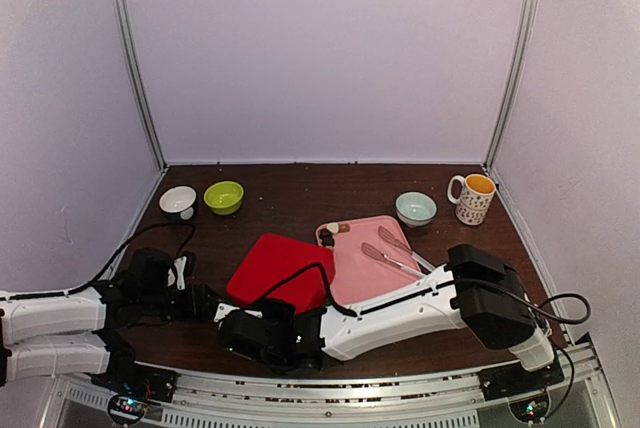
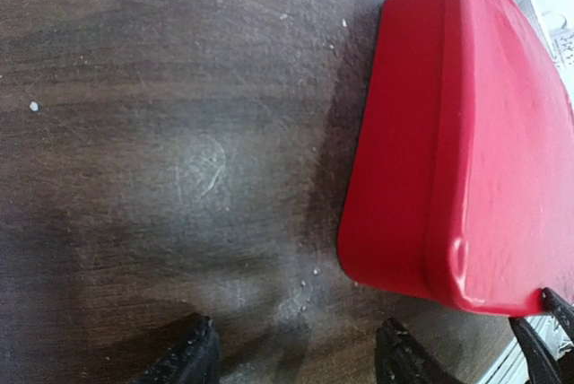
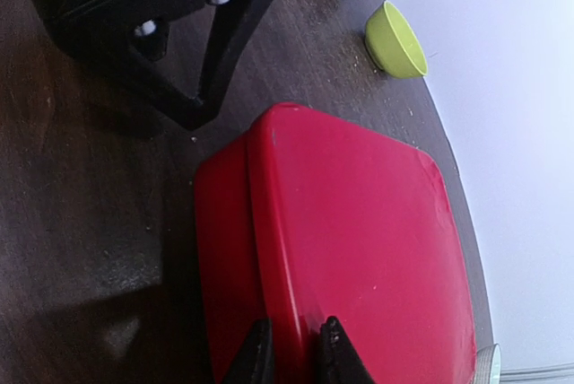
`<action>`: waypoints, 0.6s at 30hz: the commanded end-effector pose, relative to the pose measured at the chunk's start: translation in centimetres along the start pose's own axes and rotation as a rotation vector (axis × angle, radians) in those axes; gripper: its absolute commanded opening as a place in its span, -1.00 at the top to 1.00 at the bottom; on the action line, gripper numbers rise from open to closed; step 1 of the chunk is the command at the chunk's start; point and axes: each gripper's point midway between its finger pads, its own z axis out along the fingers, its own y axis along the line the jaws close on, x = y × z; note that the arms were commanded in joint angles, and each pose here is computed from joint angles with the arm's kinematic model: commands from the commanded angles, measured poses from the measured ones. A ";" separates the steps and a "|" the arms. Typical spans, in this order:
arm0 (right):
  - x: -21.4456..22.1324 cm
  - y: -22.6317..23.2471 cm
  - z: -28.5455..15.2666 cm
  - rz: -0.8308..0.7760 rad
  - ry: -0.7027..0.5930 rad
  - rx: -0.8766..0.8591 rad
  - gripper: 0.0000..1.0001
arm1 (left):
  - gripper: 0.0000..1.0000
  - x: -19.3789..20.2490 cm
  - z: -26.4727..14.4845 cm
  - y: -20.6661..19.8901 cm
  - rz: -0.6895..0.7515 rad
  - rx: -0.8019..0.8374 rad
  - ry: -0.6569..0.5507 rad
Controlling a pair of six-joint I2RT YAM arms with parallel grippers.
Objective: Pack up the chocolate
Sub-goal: Adjust the packing box at the center of the board.
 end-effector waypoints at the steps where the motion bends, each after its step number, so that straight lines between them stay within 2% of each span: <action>1: -1.8 -3.2 -1.2 0.109 -0.072 0.086 0.82 | -0.21 -1.1 -0.3 -0.6 0.018 0.000 -0.029; 5: -2.0 -4.1 -1.6 0.171 -0.096 0.114 1.00 | -0.21 -1.2 -0.4 -0.8 0.025 0.004 -0.035; 10: -2.6 -5.7 -2.5 0.288 -0.149 0.113 1.00 | -0.21 -1.3 -0.3 -1.1 0.033 0.024 -0.036; 18: -2.5 -5.9 -2.4 0.427 -0.196 -0.048 1.00 | -0.28 -2.4 -0.5 -3.7 0.101 0.165 -0.096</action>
